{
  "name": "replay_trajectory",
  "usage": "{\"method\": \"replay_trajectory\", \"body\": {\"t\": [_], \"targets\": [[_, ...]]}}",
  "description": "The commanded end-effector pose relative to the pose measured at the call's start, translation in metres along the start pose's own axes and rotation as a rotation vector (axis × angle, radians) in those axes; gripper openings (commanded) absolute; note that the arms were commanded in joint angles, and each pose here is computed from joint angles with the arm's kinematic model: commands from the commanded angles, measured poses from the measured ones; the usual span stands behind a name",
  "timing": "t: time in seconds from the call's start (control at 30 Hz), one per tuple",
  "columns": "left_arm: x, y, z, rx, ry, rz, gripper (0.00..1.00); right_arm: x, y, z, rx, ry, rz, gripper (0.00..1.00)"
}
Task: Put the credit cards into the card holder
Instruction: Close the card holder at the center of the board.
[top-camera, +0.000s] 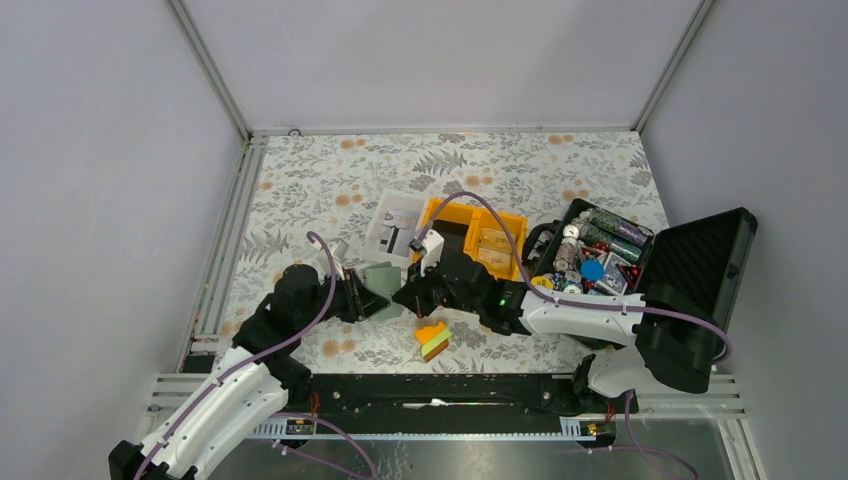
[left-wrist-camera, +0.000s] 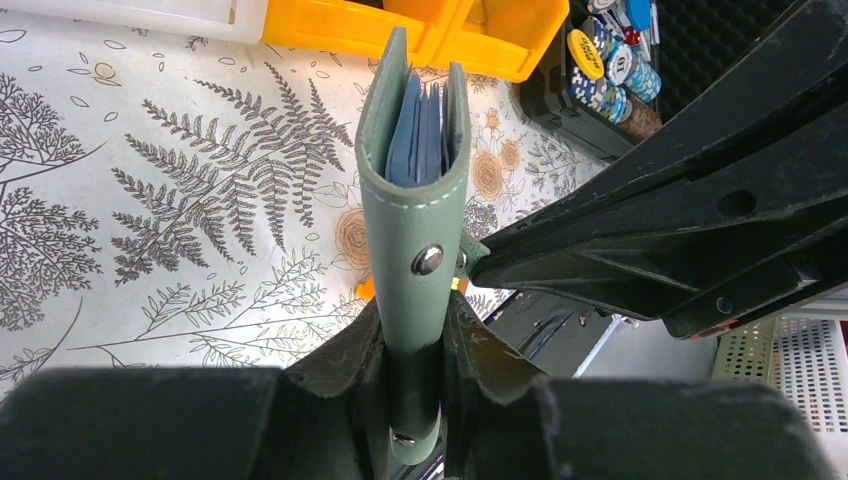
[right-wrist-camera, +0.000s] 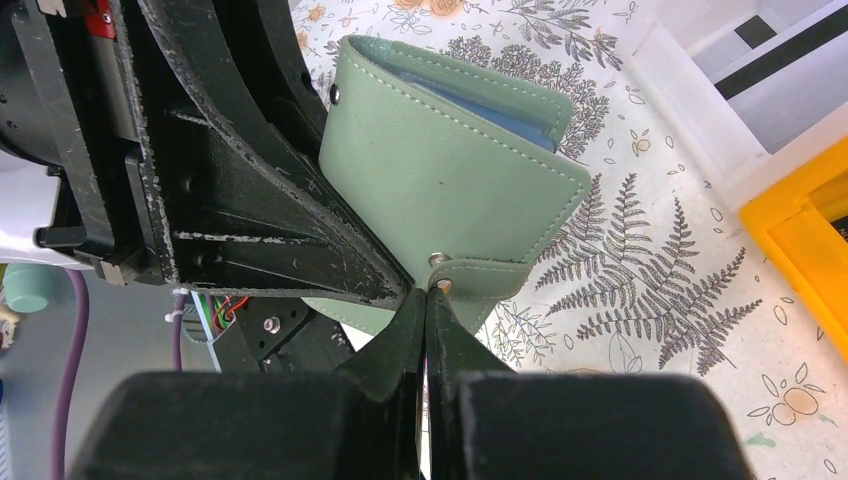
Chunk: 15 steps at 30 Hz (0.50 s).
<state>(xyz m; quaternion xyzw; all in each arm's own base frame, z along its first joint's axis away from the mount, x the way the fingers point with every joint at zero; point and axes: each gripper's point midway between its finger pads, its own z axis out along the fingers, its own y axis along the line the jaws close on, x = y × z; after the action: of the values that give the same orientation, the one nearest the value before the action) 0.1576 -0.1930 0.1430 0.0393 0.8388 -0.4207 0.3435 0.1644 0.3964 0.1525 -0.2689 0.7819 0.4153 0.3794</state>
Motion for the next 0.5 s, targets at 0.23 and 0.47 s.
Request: {"method": "replay_trajectory", "body": {"t": [0.23,0.47], "targets": [[-0.0249,-0.0259,-0.0063,0.088,-0.079,0.064,0.0,-0.0354,0.0297,-0.0006,-0.084,-0.117,-0.013,0.0],[-0.025,-0.0256,-0.0069,0.088,-0.084,0.065,0.0,-0.0381,0.0246,-0.0002,-0.052,-0.133,0.011,0.0]]}}
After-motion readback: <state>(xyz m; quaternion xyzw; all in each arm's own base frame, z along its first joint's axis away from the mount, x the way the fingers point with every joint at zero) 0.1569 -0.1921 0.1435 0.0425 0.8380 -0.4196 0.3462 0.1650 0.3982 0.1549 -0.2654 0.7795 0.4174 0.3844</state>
